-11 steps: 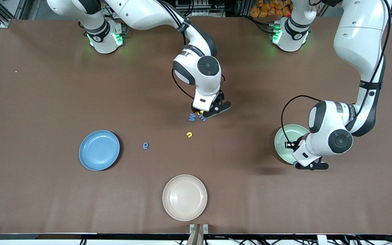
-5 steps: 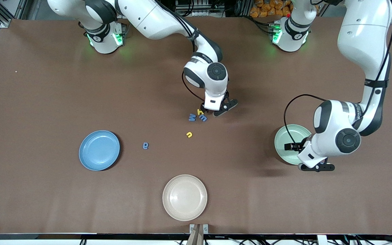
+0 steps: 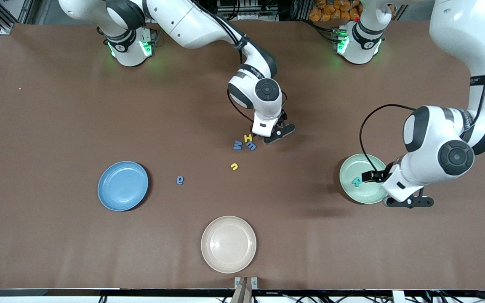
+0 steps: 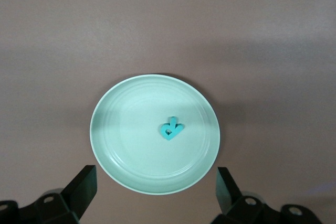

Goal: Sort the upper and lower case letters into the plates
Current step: 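Carry the teal R over the green plate with the left gripper, then open the left gripper to drop the R onto the green plate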

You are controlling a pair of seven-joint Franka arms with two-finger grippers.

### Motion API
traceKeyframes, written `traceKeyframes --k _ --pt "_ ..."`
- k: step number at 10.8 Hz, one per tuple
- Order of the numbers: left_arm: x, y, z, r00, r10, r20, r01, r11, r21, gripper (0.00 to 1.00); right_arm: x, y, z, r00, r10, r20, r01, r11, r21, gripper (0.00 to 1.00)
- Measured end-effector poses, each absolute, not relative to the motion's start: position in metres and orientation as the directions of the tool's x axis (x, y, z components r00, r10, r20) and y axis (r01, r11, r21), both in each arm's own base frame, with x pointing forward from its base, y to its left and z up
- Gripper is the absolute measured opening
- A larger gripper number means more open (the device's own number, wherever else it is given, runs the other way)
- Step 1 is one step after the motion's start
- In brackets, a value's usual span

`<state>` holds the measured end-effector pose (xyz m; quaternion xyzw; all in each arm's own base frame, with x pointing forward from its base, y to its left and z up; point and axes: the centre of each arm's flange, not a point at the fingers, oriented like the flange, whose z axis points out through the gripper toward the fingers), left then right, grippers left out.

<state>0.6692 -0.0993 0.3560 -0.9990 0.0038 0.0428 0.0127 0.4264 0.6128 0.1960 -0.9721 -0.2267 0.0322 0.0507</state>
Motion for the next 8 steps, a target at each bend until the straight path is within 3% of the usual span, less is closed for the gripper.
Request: traceKeyframes --k 8 --pt "0.657 -0.099 0.411 0.998 -0.008 -0.062 -0.01 -1.0 -0.028 1.0 0.432 0.62 0.176 0.89 0.455 -0.024 0.453 -0.89 -0.053 1.0"
